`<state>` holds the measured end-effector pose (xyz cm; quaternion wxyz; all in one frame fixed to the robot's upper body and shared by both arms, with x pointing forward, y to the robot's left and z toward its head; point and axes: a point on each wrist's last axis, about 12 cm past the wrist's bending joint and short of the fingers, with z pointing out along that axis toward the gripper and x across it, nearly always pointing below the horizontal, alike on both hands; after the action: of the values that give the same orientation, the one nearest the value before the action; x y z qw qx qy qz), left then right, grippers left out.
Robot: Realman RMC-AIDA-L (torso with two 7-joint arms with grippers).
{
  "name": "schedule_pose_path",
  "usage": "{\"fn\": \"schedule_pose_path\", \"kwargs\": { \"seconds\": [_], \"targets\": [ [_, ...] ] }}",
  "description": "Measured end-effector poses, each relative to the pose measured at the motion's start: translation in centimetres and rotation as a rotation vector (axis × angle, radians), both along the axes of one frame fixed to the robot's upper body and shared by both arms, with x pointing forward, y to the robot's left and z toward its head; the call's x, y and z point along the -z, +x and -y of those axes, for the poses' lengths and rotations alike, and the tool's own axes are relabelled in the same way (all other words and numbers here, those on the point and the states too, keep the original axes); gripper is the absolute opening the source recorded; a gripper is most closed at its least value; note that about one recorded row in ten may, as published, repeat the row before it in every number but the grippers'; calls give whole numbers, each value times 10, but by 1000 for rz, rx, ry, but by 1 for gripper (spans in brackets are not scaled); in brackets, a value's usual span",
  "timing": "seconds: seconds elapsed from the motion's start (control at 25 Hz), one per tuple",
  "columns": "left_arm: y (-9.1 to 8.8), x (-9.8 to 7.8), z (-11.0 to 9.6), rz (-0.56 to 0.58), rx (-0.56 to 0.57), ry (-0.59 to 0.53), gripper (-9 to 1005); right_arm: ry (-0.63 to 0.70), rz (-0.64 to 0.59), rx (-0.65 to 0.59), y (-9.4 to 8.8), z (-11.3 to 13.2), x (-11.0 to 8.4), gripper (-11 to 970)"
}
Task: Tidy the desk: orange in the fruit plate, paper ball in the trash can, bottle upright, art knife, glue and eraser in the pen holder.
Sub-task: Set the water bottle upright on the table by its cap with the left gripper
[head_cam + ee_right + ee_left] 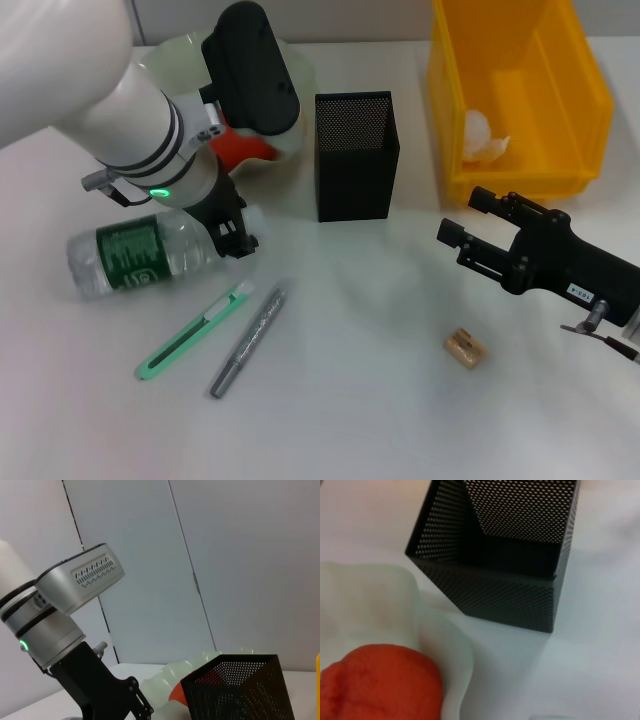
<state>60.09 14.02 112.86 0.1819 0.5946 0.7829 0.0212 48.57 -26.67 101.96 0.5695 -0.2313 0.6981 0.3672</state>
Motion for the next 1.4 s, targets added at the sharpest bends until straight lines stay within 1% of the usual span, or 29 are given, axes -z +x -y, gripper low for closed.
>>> {"fn": "schedule_pose_path", "kwargs": {
  "seconds": [0.16, 0.32, 0.4, 0.52, 0.6, 0.68, 0.96, 1.0, 1.04, 1.08, 1.2, 1.4],
  "targets": [
    [-1, 1, 2, 9, 4, -2, 499, 1, -3, 2, -1, 0, 1, 701],
    [-3, -4, 3, 28, 5, -21, 455, 1, -7, 2, -2, 1, 2, 701],
    [-5, -8, 3, 37, 4, -41, 451, 1, -10, 3, -3, 1, 2, 701],
    [-11, -17, 2, 39, 3, -108, 445, 3, -12, 4, -5, 1, 3, 701],
    [-16, -23, -3, 40, 0, -180, 445, 3, -13, 5, -6, 2, 3, 701],
    [-19, -25, -12, 48, -16, -221, 444, 4, -13, 4, -6, 2, 3, 701],
    [-33, -37, -41, 125, -93, -309, 443, 5, -12, 1, -6, 1, 3, 701],
    [-33, -37, -41, 125, -93, -309, 443, 5, -12, 0, -6, 1, 3, 701],
    [-35, -40, -44, 136, -102, -326, 442, 5, -11, 0, -6, 1, 3, 701],
    [-40, -44, -51, 144, -117, -376, 442, 5, -11, 0, -5, 1, 3, 701],
    [-43, -45, -59, 142, -124, -425, 441, 6, -10, -1, -5, 0, 2, 701],
    [-48, -45, -78, 144, -145, -551, 440, 9, -11, -2, -6, 0, 3, 701]
  ]
}}
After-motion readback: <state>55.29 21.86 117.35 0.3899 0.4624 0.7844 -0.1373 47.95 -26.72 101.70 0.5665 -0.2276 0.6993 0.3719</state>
